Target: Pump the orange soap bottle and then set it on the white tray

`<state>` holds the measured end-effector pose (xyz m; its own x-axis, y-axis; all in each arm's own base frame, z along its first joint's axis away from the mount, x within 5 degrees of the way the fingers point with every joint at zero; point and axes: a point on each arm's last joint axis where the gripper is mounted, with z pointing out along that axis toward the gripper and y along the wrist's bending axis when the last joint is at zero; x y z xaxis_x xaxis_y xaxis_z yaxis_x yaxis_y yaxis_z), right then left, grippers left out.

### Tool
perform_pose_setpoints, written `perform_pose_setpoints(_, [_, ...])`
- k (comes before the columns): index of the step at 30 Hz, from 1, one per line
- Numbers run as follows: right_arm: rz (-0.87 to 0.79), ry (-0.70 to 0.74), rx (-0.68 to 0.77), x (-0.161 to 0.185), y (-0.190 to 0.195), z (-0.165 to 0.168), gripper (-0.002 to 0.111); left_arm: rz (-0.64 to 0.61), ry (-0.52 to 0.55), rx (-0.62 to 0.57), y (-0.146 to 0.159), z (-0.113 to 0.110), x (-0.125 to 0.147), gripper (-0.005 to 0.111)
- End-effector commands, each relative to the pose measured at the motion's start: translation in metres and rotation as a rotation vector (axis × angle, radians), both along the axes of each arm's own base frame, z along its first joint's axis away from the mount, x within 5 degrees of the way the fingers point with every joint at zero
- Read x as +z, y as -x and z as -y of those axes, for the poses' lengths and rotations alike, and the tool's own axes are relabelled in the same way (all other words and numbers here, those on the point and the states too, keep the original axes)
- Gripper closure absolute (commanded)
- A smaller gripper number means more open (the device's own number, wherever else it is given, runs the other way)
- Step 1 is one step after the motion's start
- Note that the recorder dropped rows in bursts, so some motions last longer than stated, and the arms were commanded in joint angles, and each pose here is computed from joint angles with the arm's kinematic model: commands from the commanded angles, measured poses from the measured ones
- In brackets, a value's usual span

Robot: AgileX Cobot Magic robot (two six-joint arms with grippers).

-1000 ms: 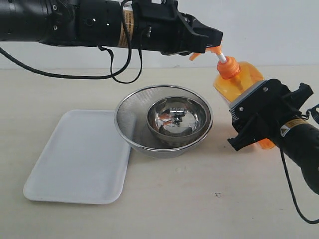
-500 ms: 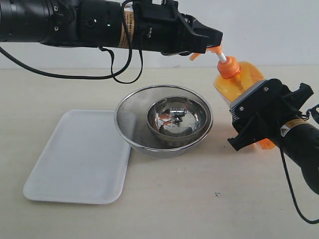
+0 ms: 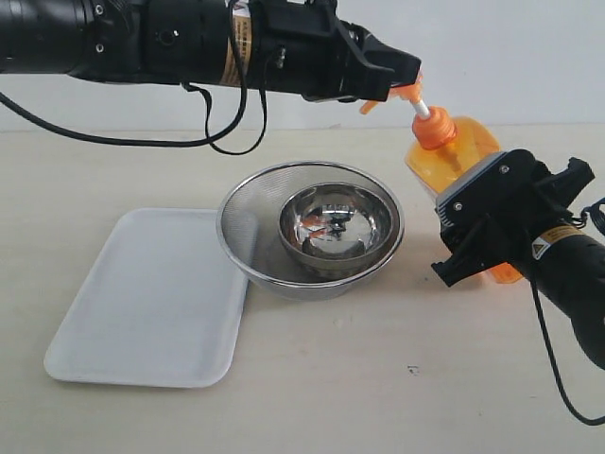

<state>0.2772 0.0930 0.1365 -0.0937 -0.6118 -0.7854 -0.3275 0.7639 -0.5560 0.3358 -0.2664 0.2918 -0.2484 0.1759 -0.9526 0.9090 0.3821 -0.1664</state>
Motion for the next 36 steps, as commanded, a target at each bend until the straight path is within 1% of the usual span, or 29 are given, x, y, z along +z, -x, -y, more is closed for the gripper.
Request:
perform_pose_setpoints(1, [-0.002, -0.008, 0.011, 0.002, 0.0, -0.001, 0.108, 0.058, 0.013, 0.025, 0.005, -0.005, 0.022, 0.102])
perform_pose_setpoints(5, [-0.004, -0.012, 0.01, 0.002, 0.0, -0.001, 0.108, 0.067, 0.004, 0.056, 0.004, -0.007, 0.023, 0.102])
perform_pose_setpoints(11, [-0.004, -0.012, 0.01, 0.002, 0.0, -0.001, 0.108, 0.05, -0.009, 0.068, -0.001, -0.005, 0.015, 0.102])
perform_pose_setpoints(18, [-0.005, -0.015, 0.009, 0.002, 0.0, -0.001, 0.108, 0.023, -0.028, 0.063, -0.006, -0.002, -0.001, 0.102])
perform_pose_setpoints(29, [-0.005, -0.017, 0.008, 0.002, 0.0, -0.001, 0.108, -0.003, -0.018, 0.042, -0.007, 0.002, -0.009, 0.102])
perform_pose_setpoints(36, [-0.005, -0.017, 0.008, 0.002, 0.0, -0.001, 0.108, -0.012, -0.028, 0.026, -0.006, 0.008, -0.017, 0.102])
